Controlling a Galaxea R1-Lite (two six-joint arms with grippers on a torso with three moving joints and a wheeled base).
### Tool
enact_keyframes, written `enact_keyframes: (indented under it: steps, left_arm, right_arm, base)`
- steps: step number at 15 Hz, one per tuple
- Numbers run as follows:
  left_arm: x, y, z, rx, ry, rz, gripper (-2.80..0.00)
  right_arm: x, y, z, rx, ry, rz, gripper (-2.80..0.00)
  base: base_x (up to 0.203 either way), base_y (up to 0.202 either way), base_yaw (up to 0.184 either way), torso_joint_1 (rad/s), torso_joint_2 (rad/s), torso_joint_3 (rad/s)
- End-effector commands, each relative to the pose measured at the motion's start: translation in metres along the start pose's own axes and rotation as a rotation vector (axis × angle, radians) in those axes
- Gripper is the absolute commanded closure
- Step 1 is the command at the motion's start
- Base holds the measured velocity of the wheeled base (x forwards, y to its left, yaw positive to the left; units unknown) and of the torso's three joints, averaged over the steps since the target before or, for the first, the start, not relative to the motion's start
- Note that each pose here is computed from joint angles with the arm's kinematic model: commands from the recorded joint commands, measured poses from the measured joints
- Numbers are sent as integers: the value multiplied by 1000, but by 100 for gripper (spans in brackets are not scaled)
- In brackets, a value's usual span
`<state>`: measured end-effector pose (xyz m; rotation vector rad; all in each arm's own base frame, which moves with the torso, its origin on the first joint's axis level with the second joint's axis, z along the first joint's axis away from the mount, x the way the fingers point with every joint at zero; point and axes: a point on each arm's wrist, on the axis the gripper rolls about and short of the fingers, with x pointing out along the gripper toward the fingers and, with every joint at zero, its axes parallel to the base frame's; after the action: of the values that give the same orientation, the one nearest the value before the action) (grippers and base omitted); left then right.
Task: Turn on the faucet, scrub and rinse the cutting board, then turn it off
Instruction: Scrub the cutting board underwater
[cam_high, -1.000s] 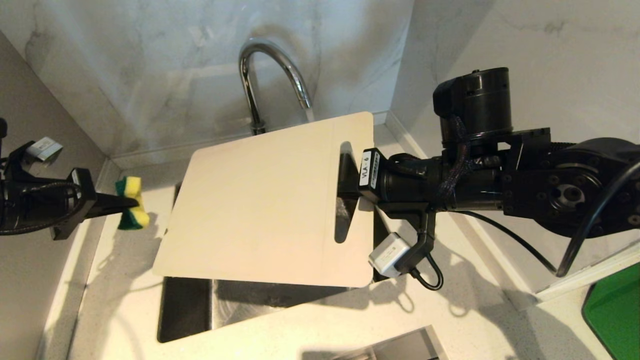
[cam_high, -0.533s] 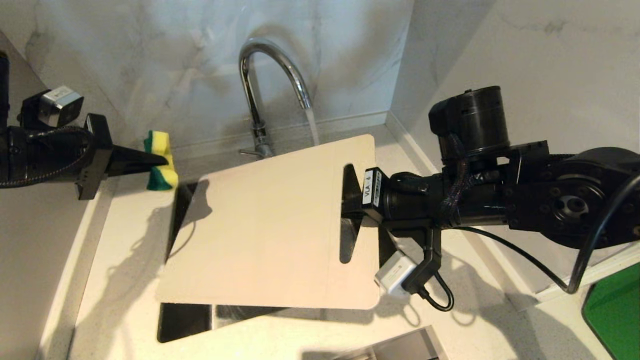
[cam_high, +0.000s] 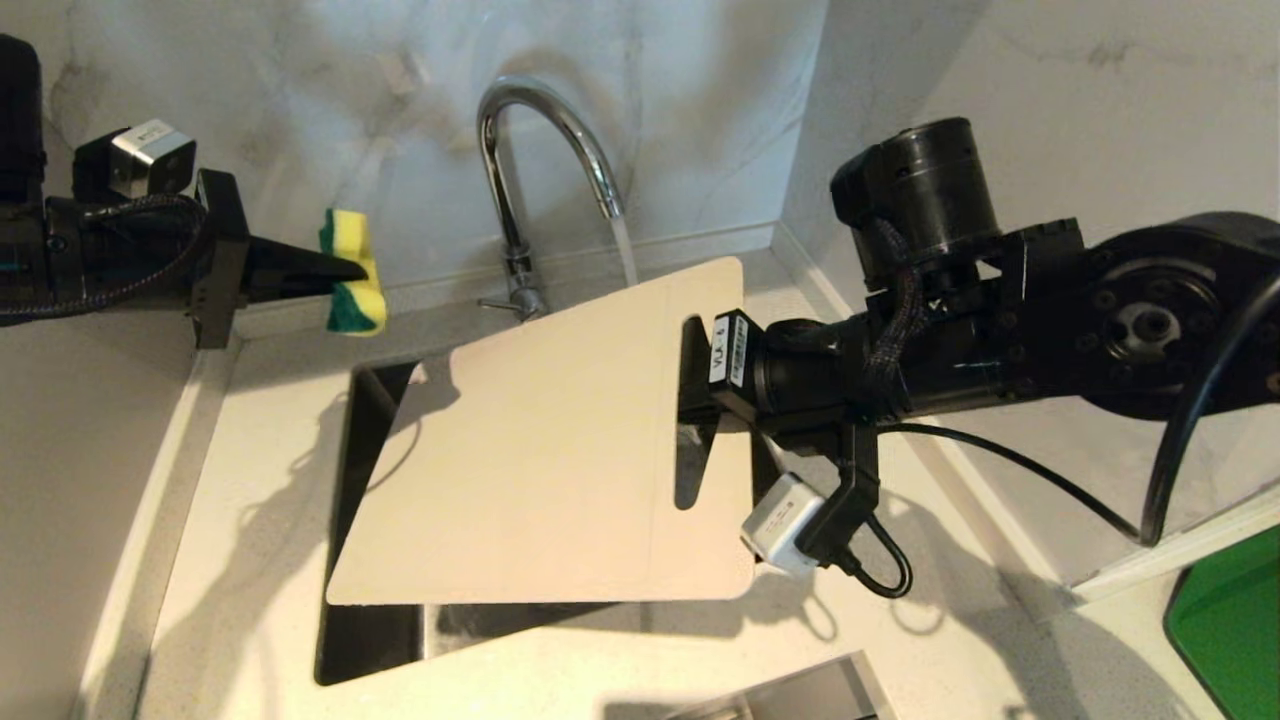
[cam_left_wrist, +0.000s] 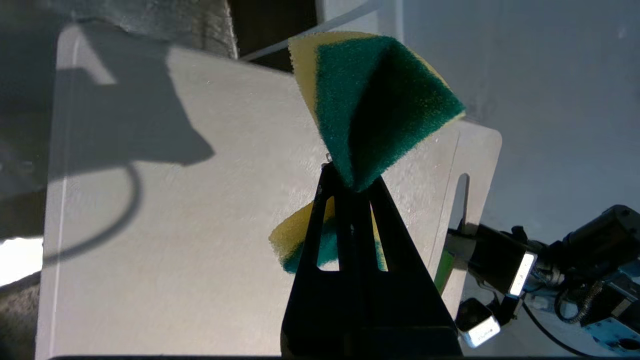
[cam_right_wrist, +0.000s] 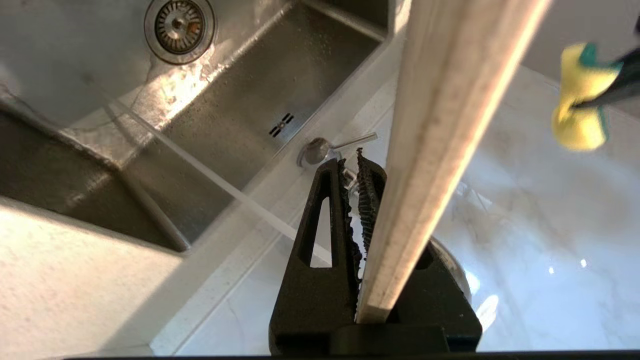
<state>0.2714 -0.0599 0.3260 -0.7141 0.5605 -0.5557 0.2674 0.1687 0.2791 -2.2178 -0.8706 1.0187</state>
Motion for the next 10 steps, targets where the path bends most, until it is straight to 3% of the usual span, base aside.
enact_keyframes:
  steps: [1,4,10]
  left_arm:
    - [17,8,4,-16,27,11,0]
    - [27,12,-2,-31,82,0,0]
    - [39,18,-9,-49,128,13,0]
  right_arm:
    - [5,-11,-10,-30,-14,15,0]
    - [12,-23,-21,-81,-37,67,0]
    - [53,-6,-19,-74,-142,144,0]
  base:
    - [0,0,0,0,0,0]
    - [0,0,0,0,0,0]
    - [0,0,0,0,0,0]
